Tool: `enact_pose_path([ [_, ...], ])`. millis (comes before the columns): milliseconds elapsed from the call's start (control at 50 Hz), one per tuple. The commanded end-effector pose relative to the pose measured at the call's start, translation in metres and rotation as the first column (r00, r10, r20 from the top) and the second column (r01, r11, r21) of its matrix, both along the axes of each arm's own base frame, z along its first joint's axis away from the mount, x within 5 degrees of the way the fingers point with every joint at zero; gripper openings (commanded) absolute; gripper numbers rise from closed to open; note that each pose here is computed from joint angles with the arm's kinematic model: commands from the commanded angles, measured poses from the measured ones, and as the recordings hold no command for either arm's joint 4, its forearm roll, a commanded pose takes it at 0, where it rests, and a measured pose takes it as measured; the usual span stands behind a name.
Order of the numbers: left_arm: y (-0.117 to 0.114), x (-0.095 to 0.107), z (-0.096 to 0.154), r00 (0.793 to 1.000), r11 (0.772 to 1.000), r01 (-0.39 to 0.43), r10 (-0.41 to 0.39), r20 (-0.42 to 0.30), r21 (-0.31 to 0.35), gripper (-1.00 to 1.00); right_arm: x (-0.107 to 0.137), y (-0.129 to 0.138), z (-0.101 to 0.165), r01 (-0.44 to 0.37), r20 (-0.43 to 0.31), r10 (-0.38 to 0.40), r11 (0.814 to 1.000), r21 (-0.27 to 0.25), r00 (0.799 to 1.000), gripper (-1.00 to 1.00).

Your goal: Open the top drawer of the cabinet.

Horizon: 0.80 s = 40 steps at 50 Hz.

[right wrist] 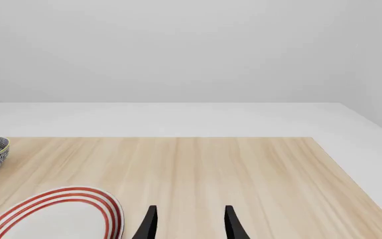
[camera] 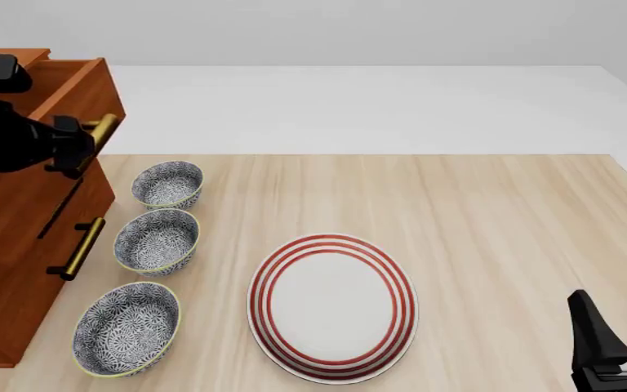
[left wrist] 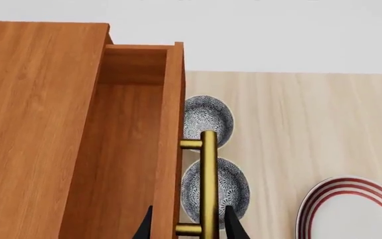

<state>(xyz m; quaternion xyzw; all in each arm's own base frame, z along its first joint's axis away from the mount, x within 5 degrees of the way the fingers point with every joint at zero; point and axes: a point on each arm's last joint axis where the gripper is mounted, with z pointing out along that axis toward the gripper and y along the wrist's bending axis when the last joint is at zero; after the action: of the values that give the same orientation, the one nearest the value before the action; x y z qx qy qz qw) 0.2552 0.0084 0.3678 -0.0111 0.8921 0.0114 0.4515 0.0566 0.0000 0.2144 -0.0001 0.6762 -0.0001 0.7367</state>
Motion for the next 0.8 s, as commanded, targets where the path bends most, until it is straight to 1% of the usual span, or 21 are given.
enact_pose_path([
  [20, -0.003, 0.01, -0.025, 0.997, 1.0, 0.011, -0.012, -0.079, -0.01, 1.0, 0.0, 0.0, 0.0, 0.0, 0.0, 0.0, 1.0, 0.0, 1.0, 1.0],
  [280, -0.008, 0.013, -0.034, 0.995, 1.0, 0.028, -0.029, -0.097, -0.013, 1.0, 0.0, 0.0, 0.0, 0.0, 0.0, 0.0, 1.0, 0.0, 1.0, 1.0],
  [800, -0.021, 0.017, -0.04, 0.991, 0.997, 0.068, -0.07, -0.117, -0.022, 1.0, 0.0, 0.0, 0.0, 0.0, 0.0, 0.0, 1.0, 0.0, 1.0, 1.0],
])
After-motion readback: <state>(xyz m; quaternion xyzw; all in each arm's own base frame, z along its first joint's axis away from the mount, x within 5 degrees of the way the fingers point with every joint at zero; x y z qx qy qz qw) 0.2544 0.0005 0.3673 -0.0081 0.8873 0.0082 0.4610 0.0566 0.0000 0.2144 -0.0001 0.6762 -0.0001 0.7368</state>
